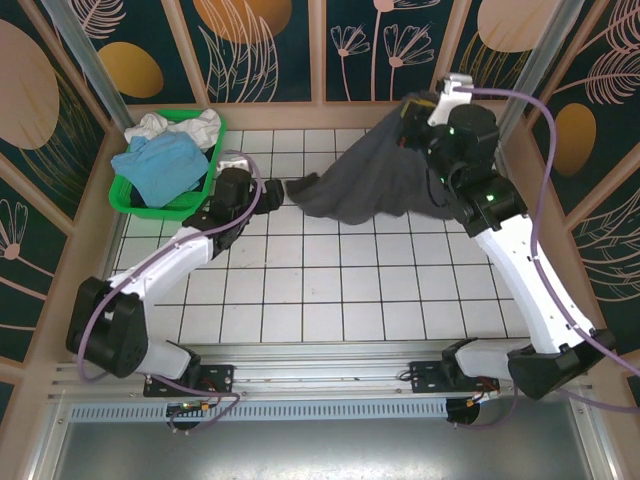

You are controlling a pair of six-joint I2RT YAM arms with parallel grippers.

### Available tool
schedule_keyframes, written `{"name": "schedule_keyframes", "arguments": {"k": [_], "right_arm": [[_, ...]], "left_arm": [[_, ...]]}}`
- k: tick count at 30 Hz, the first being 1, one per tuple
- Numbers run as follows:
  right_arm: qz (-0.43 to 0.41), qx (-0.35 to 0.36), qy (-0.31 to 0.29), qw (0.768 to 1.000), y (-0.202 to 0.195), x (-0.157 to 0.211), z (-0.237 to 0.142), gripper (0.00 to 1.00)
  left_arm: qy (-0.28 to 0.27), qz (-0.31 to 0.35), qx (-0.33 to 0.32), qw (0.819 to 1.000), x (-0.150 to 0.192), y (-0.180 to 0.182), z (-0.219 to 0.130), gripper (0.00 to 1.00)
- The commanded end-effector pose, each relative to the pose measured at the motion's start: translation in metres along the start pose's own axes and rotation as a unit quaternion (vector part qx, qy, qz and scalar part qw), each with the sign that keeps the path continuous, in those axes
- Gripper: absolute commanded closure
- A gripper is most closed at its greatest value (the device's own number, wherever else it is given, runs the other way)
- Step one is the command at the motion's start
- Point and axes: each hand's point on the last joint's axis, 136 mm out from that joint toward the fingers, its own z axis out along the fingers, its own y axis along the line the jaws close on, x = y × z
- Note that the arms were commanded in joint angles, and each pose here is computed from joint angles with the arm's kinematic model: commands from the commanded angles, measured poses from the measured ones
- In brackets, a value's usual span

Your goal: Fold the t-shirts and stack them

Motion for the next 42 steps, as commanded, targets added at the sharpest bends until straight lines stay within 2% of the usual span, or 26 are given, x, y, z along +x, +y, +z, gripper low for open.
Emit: {"name": "schedule_keyframes", "arguments": {"k": [1,4,9,10,11,12,13,16,20,23,25,28,31,34,37,39,42], "right_arm": [[-0.044,0.012,0.027,0.999,0.029,0.024,0.034,1.0],[-0.03,-0.022,0.055,0.998,0.064,0.058,0.072,1.0],[-0.017,-0.085,0.143,0.986,0.132,0.151,0.136,1.0],[-0.018,-0.102,0.164,0.981,0.149,0.17,0.143,0.9],[-0.018,-0.122,0.187,0.975,0.166,0.188,0.15,0.63],[-0.017,-0.139,0.208,0.968,0.178,0.201,0.154,0.45],[-0.013,-0.153,0.229,0.961,0.187,0.211,0.157,0.38],[-0.027,-0.136,0.245,0.96,0.181,0.213,0.158,0.27],[-0.044,-0.076,0.237,0.968,0.122,0.212,0.144,0.15],[-0.01,-0.028,0.245,0.969,0.042,0.225,0.129,0.14],[0.01,0.017,0.261,0.965,-0.022,0.246,0.118,0.15],[0.016,0.083,0.295,0.952,-0.097,0.285,0.105,0.14],[0.024,0.119,0.335,0.934,-0.142,0.324,0.101,0.13],[0.035,0.102,0.365,0.925,-0.149,0.354,0.103,0.18],[0.041,0.082,0.385,0.918,-0.142,0.376,0.106,0.32],[0.051,0.077,0.394,0.914,-0.134,0.385,0.106,0.56],[0.043,0.065,0.392,0.917,-0.103,0.385,0.101,0.82]], "left_arm": [[-0.027,-0.026,-0.035,0.999,-0.004,0.024,-0.011,0.07],[-0.033,-0.04,-0.064,0.997,-0.001,0.043,-0.016,0.06],[-0.037,-0.061,-0.097,0.993,0.007,0.073,-0.023,0.03],[-0.038,-0.064,-0.107,0.991,0.009,0.08,-0.025,0.02],[-0.037,-0.065,-0.117,0.99,0.012,0.086,-0.027,0.02],[-0.037,-0.066,-0.126,0.989,0.014,0.092,-0.028,0.02],[-0.036,-0.067,-0.133,0.988,0.016,0.097,-0.03,0.01],[-0.033,-0.057,-0.145,0.987,0.021,0.103,-0.032,0.01],[-0.007,-0.039,-0.118,0.992,0.031,0.094,-0.021,0.02],[0.02,-0.04,-0.05,0.998,0.04,0.066,-0.005,0.03],[0.029,-0.021,-0.01,0.999,0.045,0.034,0.004,0.03],[0.054,-0.003,0.025,0.998,0.056,0.0,0.02,0.05],[0.077,-0.006,0.048,0.996,0.068,-0.015,0.035,0.09],[0.086,-0.011,0.051,0.995,0.075,-0.015,0.039,0.1],[0.084,-0.009,0.038,0.996,0.079,-0.008,0.035,0.1],[0.083,-0.005,0.026,0.996,0.08,-0.002,0.032,0.1],[0.081,0.004,0.003,0.997,0.08,0.008,0.027,0.08]]}}
